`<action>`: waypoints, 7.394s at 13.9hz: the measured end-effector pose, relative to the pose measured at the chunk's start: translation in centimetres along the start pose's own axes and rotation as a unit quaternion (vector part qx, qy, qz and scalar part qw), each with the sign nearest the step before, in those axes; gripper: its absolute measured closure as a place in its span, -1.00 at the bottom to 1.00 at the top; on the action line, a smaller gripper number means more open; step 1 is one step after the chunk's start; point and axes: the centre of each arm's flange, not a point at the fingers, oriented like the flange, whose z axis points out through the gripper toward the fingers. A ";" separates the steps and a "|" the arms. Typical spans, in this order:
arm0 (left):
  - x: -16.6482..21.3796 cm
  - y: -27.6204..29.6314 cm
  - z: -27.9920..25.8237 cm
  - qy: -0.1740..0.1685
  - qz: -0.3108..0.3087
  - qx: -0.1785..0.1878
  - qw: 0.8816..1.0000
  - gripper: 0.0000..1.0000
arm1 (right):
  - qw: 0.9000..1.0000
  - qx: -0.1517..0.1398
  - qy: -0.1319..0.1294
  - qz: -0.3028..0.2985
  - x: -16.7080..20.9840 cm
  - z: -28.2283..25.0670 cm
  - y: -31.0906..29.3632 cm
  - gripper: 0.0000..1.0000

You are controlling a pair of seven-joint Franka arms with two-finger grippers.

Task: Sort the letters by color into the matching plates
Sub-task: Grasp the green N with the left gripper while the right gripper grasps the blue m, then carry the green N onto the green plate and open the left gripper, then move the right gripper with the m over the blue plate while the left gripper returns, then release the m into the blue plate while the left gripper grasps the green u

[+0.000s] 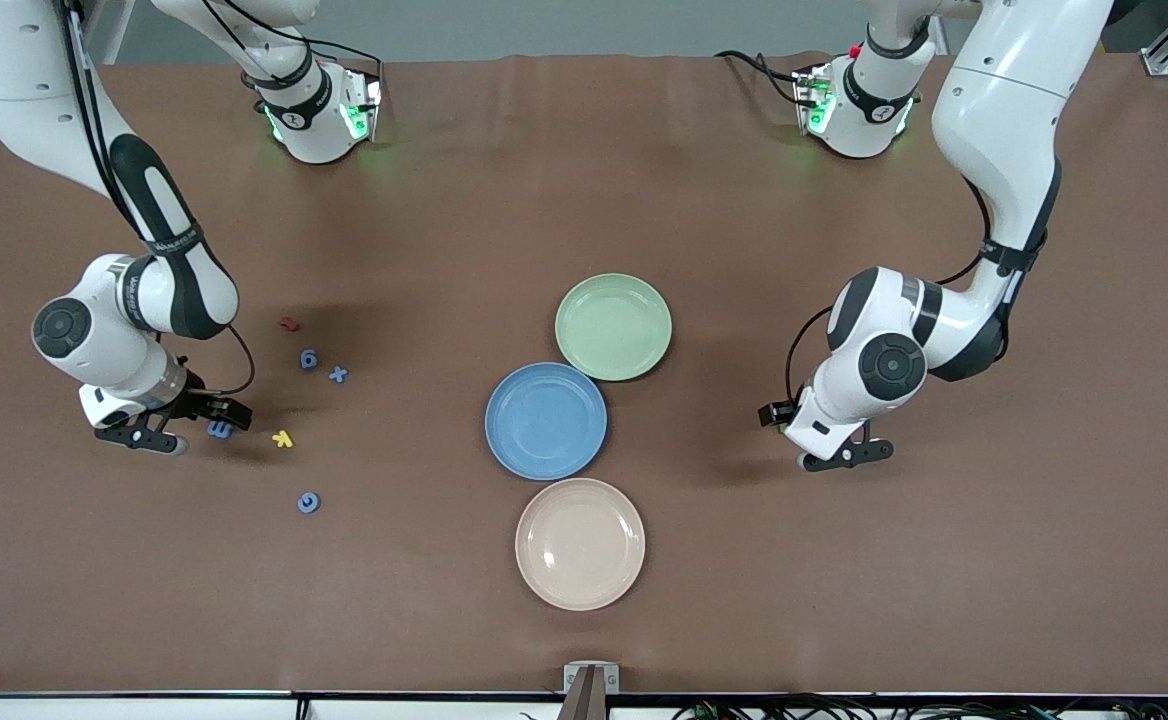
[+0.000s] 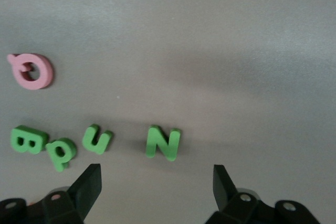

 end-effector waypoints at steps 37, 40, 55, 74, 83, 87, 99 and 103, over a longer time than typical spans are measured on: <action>-10.1 10.3 -7.3 -0.013 -0.034 0.021 0.999 0.33 | 1.000 -0.002 0.004 0.009 1.2 1.0 1.1 0.18; -15.9 16.3 -5.8 -0.023 -0.044 0.025 0.998 0.33 | 1.000 -0.002 0.003 0.009 1.2 1.0 1.1 0.18; -26.4 25.8 4.1 -0.013 -0.016 0.014 1.000 0.33 | 0.998 0.000 -0.058 0.003 3.9 -4.9 0.3 0.18; -12.8 13.9 -3.9 0.023 0.005 0.022 0.999 -0.99 | 0.995 -0.011 -0.089 0.052 1.0 -14.7 -17.4 0.18; -3.9 -0.5 -2.5 0.019 0.100 0.026 0.994 -0.99 | 0.987 0.000 -0.047 0.153 -8.2 -13.8 -38.9 0.18; -1.8 -4.9 -1.3 0.039 0.141 0.021 0.989 -0.99 | 0.981 0.002 -0.043 0.189 -9.7 -10.3 -44.9 0.18; -0.3 -7.1 4.1 0.055 0.188 0.006 0.981 -0.12 | 0.978 0.012 -0.035 0.204 -11.4 -4.3 -49.8 0.18; -0.3 -6.9 4.2 0.056 0.189 0.004 0.980 -0.02 | 0.979 0.012 -0.035 0.202 -11.7 -4.2 -50.0 0.18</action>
